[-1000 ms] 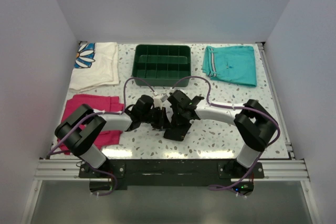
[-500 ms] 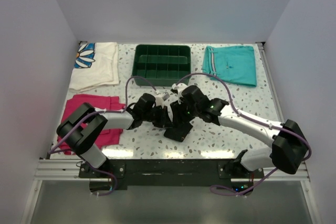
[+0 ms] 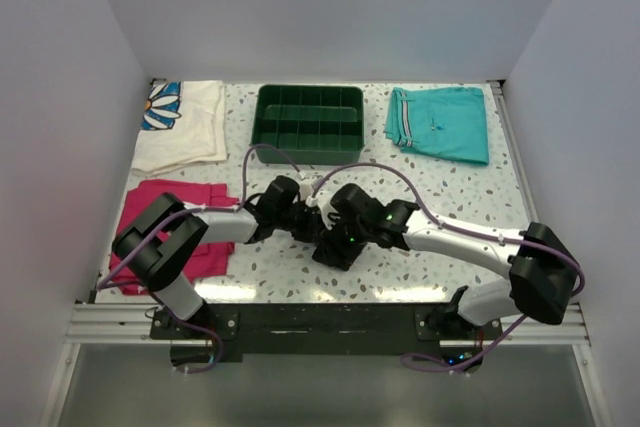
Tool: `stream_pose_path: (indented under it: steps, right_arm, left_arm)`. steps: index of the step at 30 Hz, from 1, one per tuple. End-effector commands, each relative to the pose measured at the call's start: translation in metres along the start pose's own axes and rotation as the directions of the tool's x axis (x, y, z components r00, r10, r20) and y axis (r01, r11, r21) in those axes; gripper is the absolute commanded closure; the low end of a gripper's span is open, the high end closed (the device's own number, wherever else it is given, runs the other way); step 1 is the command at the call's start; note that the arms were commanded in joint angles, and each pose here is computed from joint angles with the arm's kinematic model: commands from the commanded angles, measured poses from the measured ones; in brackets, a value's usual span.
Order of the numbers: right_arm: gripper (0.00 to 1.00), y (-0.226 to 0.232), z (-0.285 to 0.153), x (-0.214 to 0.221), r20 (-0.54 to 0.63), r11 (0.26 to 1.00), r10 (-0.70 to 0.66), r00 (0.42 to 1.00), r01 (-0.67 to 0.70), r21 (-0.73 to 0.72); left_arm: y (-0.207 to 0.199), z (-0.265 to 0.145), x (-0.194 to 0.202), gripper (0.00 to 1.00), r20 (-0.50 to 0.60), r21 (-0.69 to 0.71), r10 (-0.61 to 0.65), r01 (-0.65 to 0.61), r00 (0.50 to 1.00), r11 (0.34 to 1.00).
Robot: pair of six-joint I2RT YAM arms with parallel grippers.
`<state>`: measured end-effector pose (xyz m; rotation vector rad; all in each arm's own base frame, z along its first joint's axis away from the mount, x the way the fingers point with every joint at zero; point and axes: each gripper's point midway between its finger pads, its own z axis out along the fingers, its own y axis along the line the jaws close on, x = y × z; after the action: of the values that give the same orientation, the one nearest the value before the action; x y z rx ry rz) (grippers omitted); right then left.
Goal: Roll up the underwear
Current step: Roll the underwear to the center of the board.
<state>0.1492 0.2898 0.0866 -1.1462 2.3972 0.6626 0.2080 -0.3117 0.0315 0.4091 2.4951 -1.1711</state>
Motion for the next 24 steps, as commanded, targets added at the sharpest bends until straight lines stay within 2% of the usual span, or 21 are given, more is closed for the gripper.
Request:
stream_pose_path:
  steps: [1,10,17,24]
  right_arm:
    - [0.49,0.011,0.003,0.004,-0.026,0.998,-0.064,0.998,0.064,0.012]
    - [0.43,-0.011,0.003,-0.005,0.016,0.987,-0.080,0.997,0.077,0.140]
    - [0.42,-0.016,0.015,0.021,-0.062,0.986,-0.088,0.994,0.096,0.133]
    - [0.42,-0.019,0.030,0.040,-0.083,0.989,-0.056,0.995,0.067,0.135]
  left_arm:
    - [-0.006,0.003,-0.006,0.87,-0.008,0.011,0.030,-0.030,1.000,0.999]
    - [-0.004,0.003,-0.003,0.87,-0.016,0.012,0.034,-0.034,0.999,0.999]
    - [-0.003,0.004,-0.003,0.87,-0.019,0.008,0.030,-0.030,0.999,1.000]
    - [-0.002,0.005,-0.002,0.87,-0.025,0.006,0.024,-0.024,0.999,1.000]
